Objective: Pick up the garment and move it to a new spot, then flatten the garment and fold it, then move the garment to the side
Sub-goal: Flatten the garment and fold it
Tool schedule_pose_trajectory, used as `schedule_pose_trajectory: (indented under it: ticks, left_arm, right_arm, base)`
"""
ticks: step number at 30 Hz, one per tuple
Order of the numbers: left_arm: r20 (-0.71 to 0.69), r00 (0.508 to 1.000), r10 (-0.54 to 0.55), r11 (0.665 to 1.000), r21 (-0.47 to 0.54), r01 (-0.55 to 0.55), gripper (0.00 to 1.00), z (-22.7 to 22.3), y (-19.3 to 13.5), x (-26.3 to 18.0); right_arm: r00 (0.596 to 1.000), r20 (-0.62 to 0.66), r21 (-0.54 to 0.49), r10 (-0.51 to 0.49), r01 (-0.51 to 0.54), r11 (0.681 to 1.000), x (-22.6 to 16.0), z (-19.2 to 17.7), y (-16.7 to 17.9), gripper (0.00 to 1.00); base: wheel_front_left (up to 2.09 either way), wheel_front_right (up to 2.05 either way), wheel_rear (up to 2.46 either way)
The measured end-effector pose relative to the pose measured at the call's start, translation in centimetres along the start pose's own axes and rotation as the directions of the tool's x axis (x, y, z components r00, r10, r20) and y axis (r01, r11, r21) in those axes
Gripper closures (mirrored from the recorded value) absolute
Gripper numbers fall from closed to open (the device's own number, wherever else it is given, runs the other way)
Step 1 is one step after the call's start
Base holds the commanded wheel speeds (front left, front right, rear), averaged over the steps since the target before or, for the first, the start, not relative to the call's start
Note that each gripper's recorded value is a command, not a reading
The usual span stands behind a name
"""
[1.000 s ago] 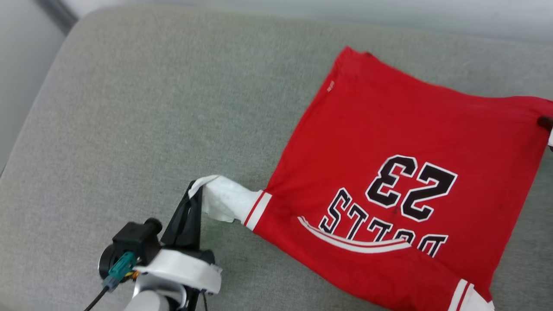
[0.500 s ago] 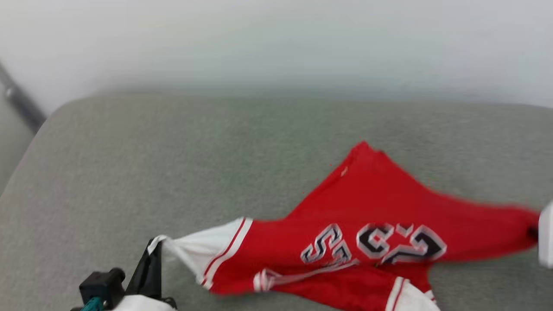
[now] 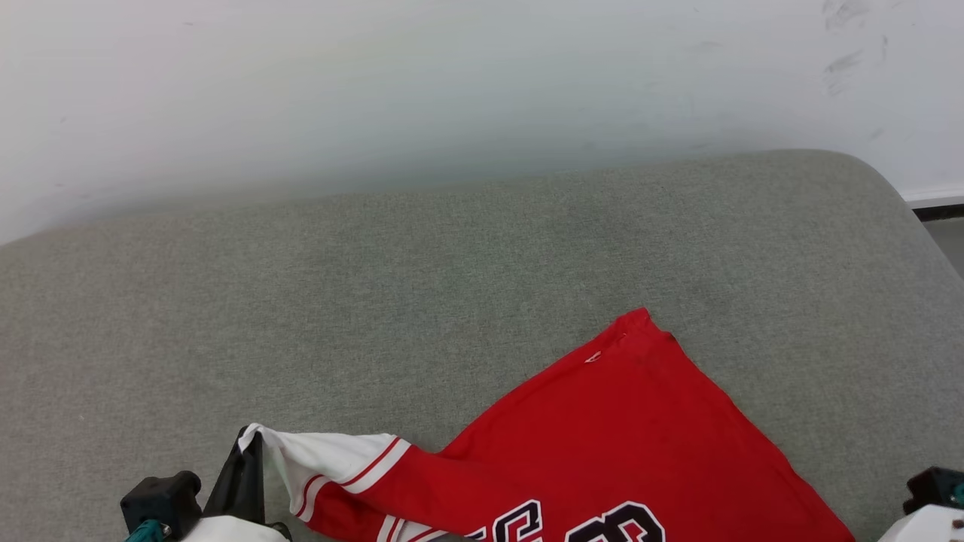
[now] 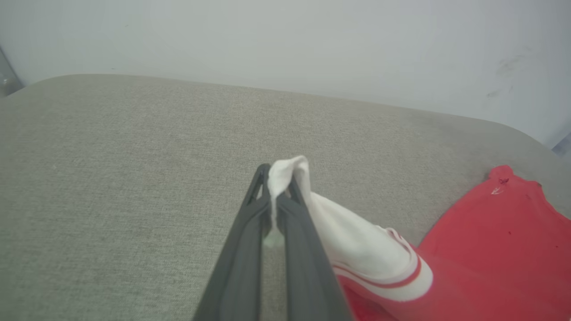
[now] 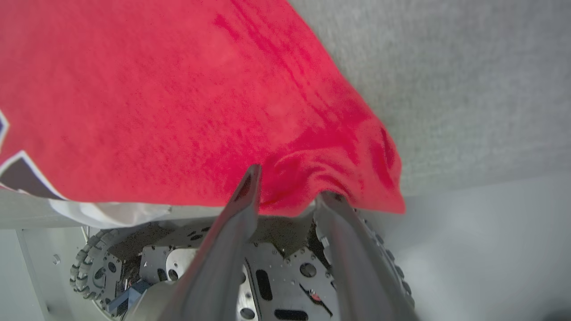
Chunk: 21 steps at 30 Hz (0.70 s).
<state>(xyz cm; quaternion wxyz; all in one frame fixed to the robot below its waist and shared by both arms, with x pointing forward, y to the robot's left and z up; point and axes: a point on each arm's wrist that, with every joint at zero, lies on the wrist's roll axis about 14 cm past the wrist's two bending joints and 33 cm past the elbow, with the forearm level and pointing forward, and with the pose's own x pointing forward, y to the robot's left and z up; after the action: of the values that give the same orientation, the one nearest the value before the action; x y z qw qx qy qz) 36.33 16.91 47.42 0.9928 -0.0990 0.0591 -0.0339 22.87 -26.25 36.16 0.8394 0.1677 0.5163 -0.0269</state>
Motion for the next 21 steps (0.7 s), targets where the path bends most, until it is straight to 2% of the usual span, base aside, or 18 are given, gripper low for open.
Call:
schedule_pose_trajectory:
  ticks: [2, 5, 10, 12, 14, 17, 18, 21]
  left_arm:
    - [-0.012, 1.0, -0.009, 1.0, 0.002, 0.009, 1.0, -0.2, -0.3, 0.2]
    - [-0.02, 1.0, -0.023, 1.0, 0.006, 0.023, 1.0, -0.4, -0.7, 0.4]
    - [-0.012, 0.999, -0.044, 0.999, 0.005, 0.044, 1.0, 0.0, -1.4, 1.2]
    - [-0.007, 0.999, -0.05, 0.999, 0.006, 0.05, 1.0, 0.2, -1.6, 1.6]
    - [0.006, 0.998, -0.061, 0.998, 0.005, 0.061, 1.0, 0.5, -1.9, 2.1]
    - [0.02, 0.997, -0.075, 0.997, 0.004, 0.075, 1.0, 0.9, -2.3, 2.9]
    - [0.023, 0.997, -0.075, 0.997, 0.003, 0.075, 1.0, 1.0, -2.3, 3.1]
    - [0.033, 0.996, -0.084, 0.996, 0.004, 0.084, 1.0, 1.2, -2.5, 3.7]
  right_arm:
    - [0.995, 0.096, -0.012, -0.002, 0.003, 1.0, -0.4, 2.0, 0.0, 0.0]
    - [0.964, 0.266, -0.029, -0.005, 0.014, 0.999, -1.1, 6.0, 0.1, 0.0]
    - [0.832, 0.554, -0.043, 0.004, 0.024, 0.999, -2.4, 13.4, 0.9, 0.0]
    - [0.786, 0.618, -0.047, 0.013, 0.02, 0.999, -2.5, 15.6, 1.4, 0.0]
    - [0.764, 0.644, -0.054, 0.03, 0.006, 0.999, -2.0, 17.1, 2.2, 0.0]
    - [0.772, 0.631, -0.094, 0.074, -0.018, 0.995, -0.8, 19.2, 3.9, 0.0]
    - [0.786, 0.612, -0.112, 0.091, -0.027, 0.993, -0.2, 19.8, 4.6, 0.0]
    - [0.86, 0.494, -0.177, 0.13, -0.047, 0.983, 1.9, 20.5, 6.3, 0.0]
  base:
    - [0.0, 0.0, 0.0]
    - [0.0, 0.0, 0.0]
    - [0.0, 0.0, 0.0]
    - [0.0, 0.0, 0.0]
    - [0.0, 0.0, 0.0]
    - [0.0, 0.0, 0.0]
    - [0.0, 0.0, 0.0]
    - [0.0, 0.0, 0.0]
